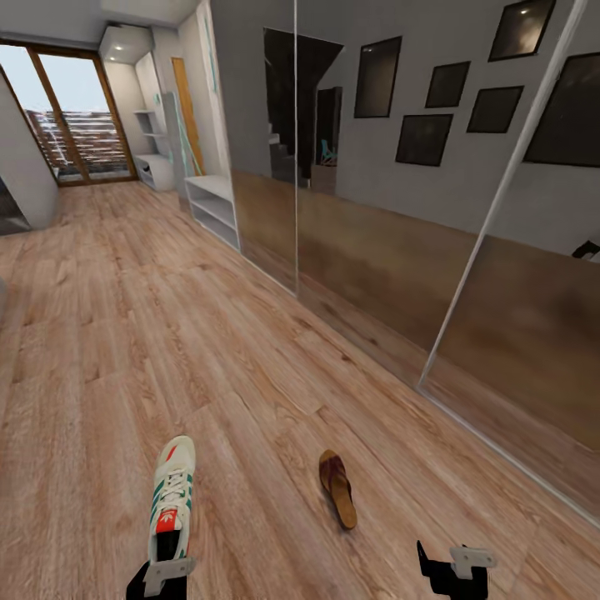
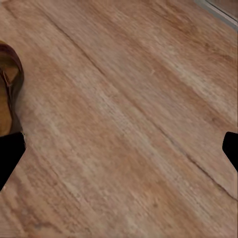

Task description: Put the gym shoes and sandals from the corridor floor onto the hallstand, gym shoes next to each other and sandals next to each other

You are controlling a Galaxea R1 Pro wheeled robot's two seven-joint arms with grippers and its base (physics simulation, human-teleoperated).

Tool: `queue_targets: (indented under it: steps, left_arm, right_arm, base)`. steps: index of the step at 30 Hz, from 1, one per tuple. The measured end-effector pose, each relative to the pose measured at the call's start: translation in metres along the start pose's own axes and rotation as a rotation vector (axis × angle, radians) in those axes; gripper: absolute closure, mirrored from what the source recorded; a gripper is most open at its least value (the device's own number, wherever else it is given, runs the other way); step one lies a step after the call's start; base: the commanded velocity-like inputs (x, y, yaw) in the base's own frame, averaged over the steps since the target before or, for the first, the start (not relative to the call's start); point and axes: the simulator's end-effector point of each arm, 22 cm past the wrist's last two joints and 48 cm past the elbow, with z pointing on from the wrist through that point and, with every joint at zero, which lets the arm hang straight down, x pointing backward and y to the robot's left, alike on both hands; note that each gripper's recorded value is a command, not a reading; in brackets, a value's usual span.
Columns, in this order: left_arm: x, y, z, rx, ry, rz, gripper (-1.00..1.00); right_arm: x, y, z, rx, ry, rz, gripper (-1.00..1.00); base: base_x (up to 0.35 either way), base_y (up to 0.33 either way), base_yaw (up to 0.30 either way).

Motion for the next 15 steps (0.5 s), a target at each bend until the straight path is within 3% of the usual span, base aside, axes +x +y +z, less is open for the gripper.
queue_targets:
  steps: [5, 15]
  left_arm:
    - [0.0001, 0.0000, 0.0000, 0.000, 0.000, 0.000, 1.00]
    - [0.0003, -0.0001, 0.0000, 0.000, 0.001, 0.000, 1.00]
  right_arm:
    - [0.0001, 0.0001, 0.0000, -0.001, 0.000, 0.000, -1.00]
    - [-0.0001, -0.0002, 0.0000, -0.001, 0.000, -0.001, -1.00]
  base:
    - [0.000, -0.001, 0.209]
    - [0.000, 0.000, 0.019]
